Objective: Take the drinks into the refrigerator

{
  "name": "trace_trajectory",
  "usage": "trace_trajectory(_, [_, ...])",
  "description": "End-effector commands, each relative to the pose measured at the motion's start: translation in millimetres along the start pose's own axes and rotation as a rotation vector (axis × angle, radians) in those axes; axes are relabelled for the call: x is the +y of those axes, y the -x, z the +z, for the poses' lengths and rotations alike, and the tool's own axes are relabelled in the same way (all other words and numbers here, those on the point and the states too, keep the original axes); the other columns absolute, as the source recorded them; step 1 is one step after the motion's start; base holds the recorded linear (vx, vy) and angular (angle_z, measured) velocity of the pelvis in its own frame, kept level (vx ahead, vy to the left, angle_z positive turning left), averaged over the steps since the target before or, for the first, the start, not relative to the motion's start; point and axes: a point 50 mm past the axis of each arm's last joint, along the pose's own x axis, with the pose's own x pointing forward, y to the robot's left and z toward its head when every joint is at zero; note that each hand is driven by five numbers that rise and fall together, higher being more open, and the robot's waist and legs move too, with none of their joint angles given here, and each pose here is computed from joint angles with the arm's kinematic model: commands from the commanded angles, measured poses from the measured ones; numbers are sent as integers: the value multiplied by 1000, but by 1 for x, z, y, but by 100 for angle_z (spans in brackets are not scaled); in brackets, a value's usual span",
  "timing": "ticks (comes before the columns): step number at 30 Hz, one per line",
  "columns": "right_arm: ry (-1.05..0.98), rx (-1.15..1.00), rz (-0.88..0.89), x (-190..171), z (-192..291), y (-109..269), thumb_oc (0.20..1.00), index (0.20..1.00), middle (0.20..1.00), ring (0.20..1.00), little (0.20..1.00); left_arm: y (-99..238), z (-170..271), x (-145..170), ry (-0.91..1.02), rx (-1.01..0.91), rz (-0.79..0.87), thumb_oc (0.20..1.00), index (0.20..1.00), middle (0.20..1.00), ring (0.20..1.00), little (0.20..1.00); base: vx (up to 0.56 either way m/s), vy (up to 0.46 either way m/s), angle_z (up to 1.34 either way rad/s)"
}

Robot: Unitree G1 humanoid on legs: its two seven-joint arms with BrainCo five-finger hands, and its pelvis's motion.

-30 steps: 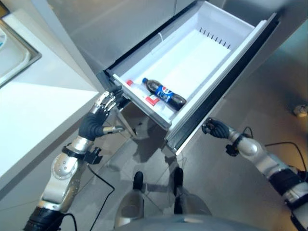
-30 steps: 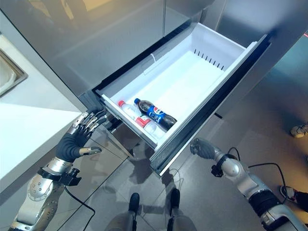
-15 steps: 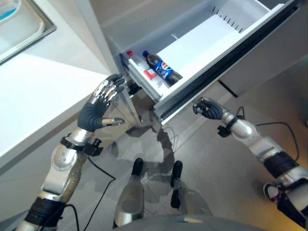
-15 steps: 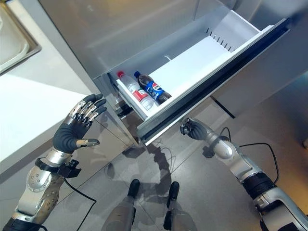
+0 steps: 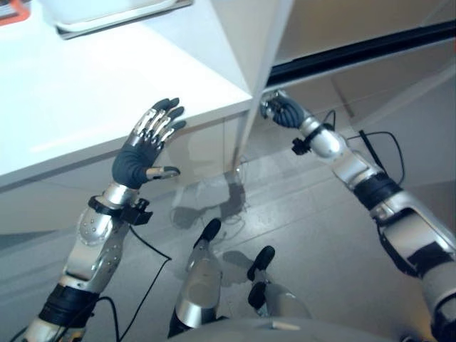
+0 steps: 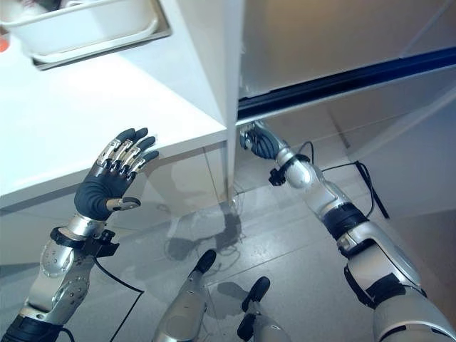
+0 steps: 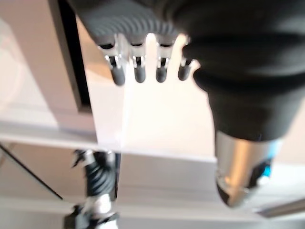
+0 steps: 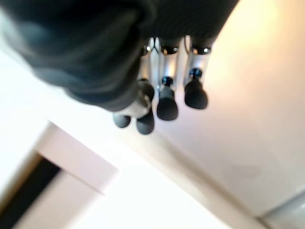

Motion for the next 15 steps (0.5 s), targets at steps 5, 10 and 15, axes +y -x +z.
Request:
trace_trajectory(5, [-88, -174, -45, 1, 38, -10, 200, 200, 200, 200, 200, -5, 27, -7, -70, -115, -56, 1000, 1000, 1000, 1000, 1000, 4, 14, 0])
trace_trajectory(10, [-146, -128, -41, 14, 23, 8, 200, 200, 200, 200, 200, -4, 25, -7, -93, -111, -36, 1000, 1000, 1000, 1000, 1000, -8, 21, -3])
trace_trajectory(15, [-308, -17, -72, 41, -4, 45, 200, 200, 200, 200, 200, 1, 19, -5, -102, -89, 7, 1000, 1000, 1000, 1000, 1000, -16, 31, -15])
